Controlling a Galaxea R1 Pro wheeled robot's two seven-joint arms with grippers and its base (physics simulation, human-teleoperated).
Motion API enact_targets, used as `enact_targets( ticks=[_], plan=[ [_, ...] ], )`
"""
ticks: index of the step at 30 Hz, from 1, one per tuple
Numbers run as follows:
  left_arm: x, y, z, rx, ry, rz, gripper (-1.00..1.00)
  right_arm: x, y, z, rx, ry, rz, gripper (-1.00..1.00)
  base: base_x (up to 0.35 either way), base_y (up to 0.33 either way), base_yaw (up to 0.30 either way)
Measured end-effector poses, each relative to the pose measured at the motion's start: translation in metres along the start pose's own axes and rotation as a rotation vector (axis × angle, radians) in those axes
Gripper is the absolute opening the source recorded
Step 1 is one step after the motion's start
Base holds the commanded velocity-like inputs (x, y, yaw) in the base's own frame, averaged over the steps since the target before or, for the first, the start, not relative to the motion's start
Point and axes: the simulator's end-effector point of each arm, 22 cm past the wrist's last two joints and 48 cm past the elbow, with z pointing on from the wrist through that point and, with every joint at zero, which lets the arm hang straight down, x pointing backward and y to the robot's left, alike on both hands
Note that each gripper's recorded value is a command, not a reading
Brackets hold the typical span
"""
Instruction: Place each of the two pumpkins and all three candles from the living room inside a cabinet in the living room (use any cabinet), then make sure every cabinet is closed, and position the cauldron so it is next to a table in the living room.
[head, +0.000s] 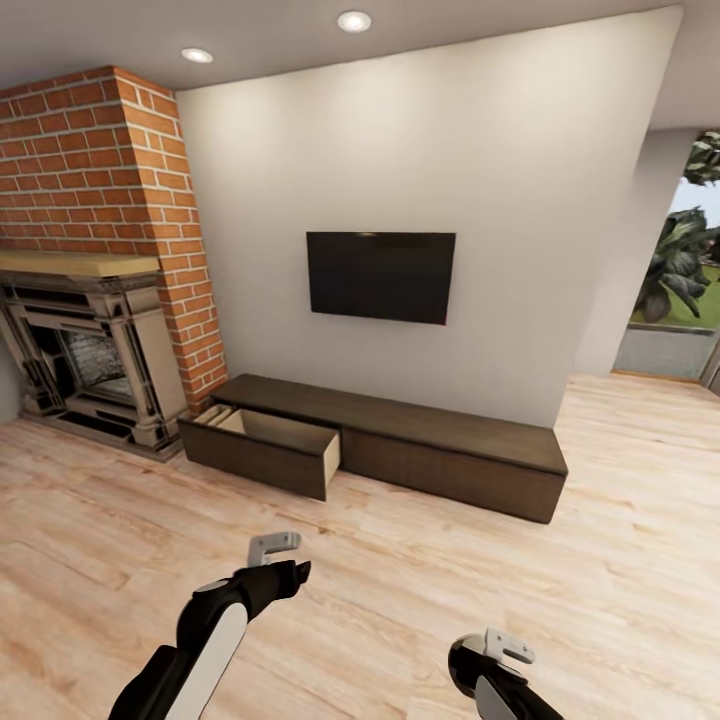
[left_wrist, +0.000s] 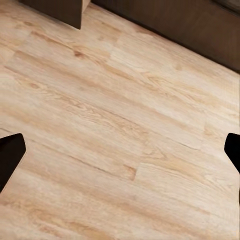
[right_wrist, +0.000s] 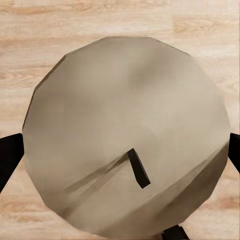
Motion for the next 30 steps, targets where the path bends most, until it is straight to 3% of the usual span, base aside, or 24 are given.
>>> enact_targets(
  ticks=[4, 9, 12, 16, 18, 23, 30],
  plan=[
    [-0.003, 0.01, 0.0, -0.016, -0.004, -0.015, 1.0, 0.0, 0.0, 0.0, 0.0, -0.001, 0.0, -1.0, 0.26, 0.228, 0.0],
    [-0.009, 0.079, 0.004, -0.116, -0.005, -0.163, 1.0, 0.0, 0.0, 0.0, -0.001, -0.001, 0.0, -1.0, 0.265, 0.222, 0.0],
    [-0.005, 0.095, 0.005, -0.137, 0.008, -0.196, 1.0, 0.0, 0.0, 0.0, -0.001, -0.001, -0.001, -1.0, 0.268, 0.219, 0.0],
    [0.003, 0.094, 0.004, -0.134, 0.09, -0.168, 1.0, 0.0, 0.0, 0.0, -0.001, -0.001, -0.001, -1.0, 0.274, 0.212, 0.0],
    [-0.026, 0.086, 0.003, -0.114, 0.114, -0.133, 1.0, 0.0, 0.0, 0.0, -0.001, -0.001, -0.001, -1.0, 0.281, 0.205, 0.0],
    [-0.086, 0.073, -0.004, -0.089, 0.097, -0.087, 1.0, 0.0, 0.0, 0.0, 0.0, 0.0, -0.001, -1.0, 0.29, 0.198, 0.0],
    [-0.103, 0.094, -0.008, -0.133, 0.074, -0.06, 1.0, -0.001, -0.001, 0.0, 0.001, 0.0, 0.003, -1.0, 0.234, 0.135, 0.0]
  ],
)
